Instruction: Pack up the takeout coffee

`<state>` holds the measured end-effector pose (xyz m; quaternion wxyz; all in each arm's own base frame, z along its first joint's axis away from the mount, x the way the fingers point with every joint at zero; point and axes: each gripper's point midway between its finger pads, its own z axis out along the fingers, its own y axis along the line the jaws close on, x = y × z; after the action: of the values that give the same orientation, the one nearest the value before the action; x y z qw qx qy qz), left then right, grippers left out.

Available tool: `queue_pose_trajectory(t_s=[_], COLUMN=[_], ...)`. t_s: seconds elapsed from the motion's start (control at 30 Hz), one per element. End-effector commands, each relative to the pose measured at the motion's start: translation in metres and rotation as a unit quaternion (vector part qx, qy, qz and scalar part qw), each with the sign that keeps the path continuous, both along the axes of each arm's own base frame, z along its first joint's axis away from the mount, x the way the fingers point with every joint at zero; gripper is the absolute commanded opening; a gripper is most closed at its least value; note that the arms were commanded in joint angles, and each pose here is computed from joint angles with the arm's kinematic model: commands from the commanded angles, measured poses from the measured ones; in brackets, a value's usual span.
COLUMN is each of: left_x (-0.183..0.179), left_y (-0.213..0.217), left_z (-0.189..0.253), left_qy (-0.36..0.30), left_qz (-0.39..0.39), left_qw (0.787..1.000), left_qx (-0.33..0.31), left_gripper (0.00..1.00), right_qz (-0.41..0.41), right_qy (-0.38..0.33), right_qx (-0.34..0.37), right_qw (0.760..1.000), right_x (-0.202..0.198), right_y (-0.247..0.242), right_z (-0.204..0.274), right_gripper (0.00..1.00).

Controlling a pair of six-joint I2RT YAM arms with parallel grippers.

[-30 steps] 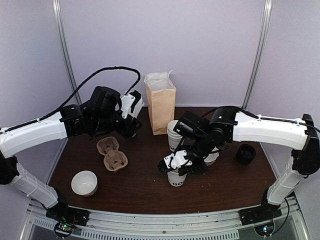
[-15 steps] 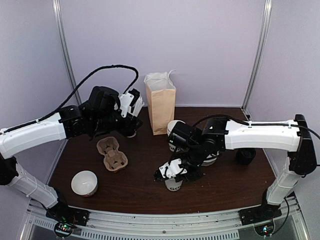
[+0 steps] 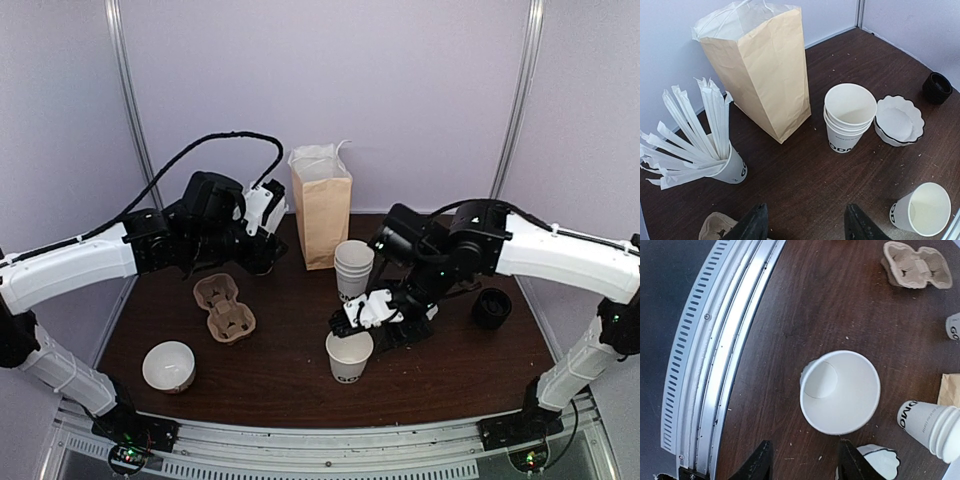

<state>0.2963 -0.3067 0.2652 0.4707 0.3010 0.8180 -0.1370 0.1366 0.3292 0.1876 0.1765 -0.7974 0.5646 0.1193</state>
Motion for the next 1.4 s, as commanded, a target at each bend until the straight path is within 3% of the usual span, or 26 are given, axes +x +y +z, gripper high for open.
queue_pose_trajectory(t_s=[0.0, 0.1, 0.23, 0.47, 0.63, 0.93, 1.37], left_x=[0.006, 0.009, 0.014, 0.023, 0.013, -0.003, -0.008], left_y=[-0.011, -0.016, -0.009, -0.009, -0.024, -0.047, -0.048], left_z=[0.008, 0.0, -0.001, -0.008, -0.032, -0.044, -0.043], left_qy=[-0.01, -0.007, -0.019, -0.021, 0.025, 0.069, 0.076], left_qz=[-0.025, -0.031, -0.02, -0.01, -0.032, -0.09, -0.099], left_qw=[1.0, 0.999, 0.998, 0.997, 0.998, 0.994, 0.992], left_qx=[0.009, 0.023, 0.052, 0.075, 0.037, 0.007, -0.004], left_gripper=[0.56, 0.55, 0.58, 0.6, 0.6, 0.59, 0.57], right_qz=[-0.068, -0.18, -0.323, -0.495, -0.562, -0.569, -0.557], right_qy=[0.017, 0.019, 0.038, 0.027, 0.022, 0.023, 0.029], right_qx=[0.036, 0.067, 0.068, 0.011, -0.05, -0.136, -0.162], right_qw=[0.997, 0.981, 0.943, 0.869, 0.826, 0.811, 0.814], right_x=[0.018, 0.063, 0.1, 0.12, 0.123, 0.118, 0.139], right_y=[-0.035, -0.07, -0.127, -0.221, -0.274, -0.302, -0.303], right_z=[0.036, 0.04, 0.03, -0.003, -0.039, -0.084, -0.099], right_gripper=[0.46, 0.39, 0.36, 0.34, 0.35, 0.38, 0.36])
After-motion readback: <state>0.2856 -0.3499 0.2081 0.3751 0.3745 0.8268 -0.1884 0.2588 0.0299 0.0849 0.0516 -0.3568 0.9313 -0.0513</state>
